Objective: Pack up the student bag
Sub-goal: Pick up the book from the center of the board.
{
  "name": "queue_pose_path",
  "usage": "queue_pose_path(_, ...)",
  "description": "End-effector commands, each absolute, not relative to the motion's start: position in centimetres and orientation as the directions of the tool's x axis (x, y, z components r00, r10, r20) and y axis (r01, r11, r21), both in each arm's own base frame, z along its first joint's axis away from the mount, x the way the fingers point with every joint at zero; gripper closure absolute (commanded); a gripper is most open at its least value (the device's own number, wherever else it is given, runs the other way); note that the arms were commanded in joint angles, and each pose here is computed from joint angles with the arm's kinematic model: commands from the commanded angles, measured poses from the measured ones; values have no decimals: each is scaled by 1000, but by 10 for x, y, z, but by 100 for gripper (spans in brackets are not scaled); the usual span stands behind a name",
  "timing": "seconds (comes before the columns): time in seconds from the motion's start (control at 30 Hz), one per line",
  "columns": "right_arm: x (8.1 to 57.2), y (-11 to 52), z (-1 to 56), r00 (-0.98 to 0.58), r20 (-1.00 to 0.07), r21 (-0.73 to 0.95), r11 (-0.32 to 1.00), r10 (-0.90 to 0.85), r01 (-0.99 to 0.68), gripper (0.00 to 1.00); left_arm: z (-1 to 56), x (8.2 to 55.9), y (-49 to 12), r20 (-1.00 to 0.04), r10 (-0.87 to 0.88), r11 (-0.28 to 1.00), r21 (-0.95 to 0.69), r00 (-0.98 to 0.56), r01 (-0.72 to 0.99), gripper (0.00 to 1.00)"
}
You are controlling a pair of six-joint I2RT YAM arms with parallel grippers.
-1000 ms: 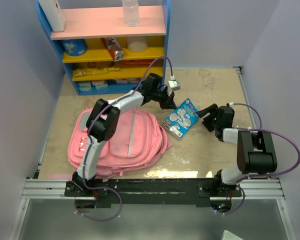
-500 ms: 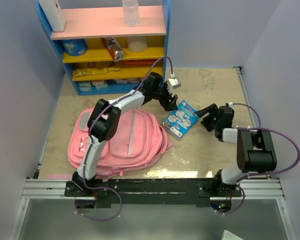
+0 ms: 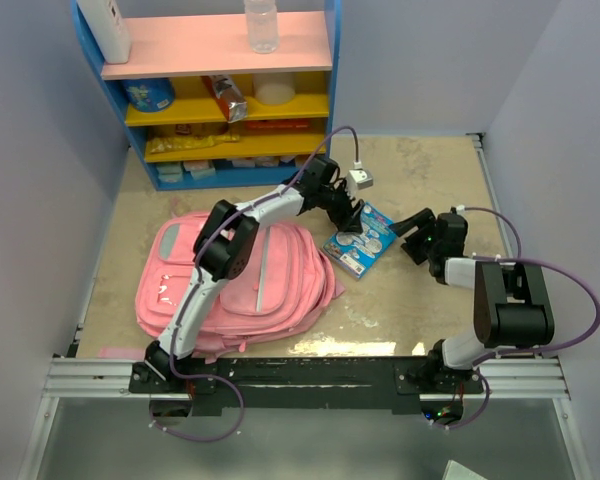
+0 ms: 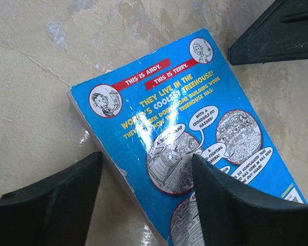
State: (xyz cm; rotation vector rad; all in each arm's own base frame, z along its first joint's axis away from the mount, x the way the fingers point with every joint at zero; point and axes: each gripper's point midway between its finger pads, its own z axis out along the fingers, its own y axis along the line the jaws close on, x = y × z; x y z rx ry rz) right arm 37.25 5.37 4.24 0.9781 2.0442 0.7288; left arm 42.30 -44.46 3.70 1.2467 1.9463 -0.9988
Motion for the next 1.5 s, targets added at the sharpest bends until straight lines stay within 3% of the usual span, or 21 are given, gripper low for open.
queue_pose_path(0.0,374,64,47,-459,-374,749,554,806,363,26,33,417,-450,-795,462,245,-311,-393,918,36)
queue_pose_path(0.1,374,66,48,-466,-375,750,558,801,355,25,32,416,-451,-794,452,250,-325,-407,912,61)
queue_pose_path(0.13,372,66,47,-467,-376,749,560,800,354,25,35,417,-452,-800,447,244,-322,-401,915,78)
queue_pose_path(0.2,372,67,47,-472,-380,747,565,795,350,25,48,418,-454,-815,431,236,-311,-386,921,96)
queue_pose_path(0.23,371,66,47,-474,-388,743,573,790,346,25,54,419,-455,-826,422,231,-300,-373,926,100)
queue_pose_path(0.57,357,62,58,-449,-476,736,622,757,269,23,159,418,-452,-925,266,144,-241,-272,960,100)
queue_pose_path(0.87,350,69,68,-411,-462,795,572,786,201,22,190,421,-439,-936,169,105,-293,-307,950,100)
queue_pose_path(1.23,373,124,118,-365,-450,891,439,815,-118,22,195,417,-437,-936,150,95,-307,-319,947,100)
queue_pose_path(1.33,376,131,117,-364,-409,912,382,836,-147,1,197,417,-436,-937,149,93,-304,-315,948,100)
queue_pose_path(1.47,378,135,115,-360,-366,930,324,858,-173,1,194,414,-438,-934,154,84,-313,-322,946,100)
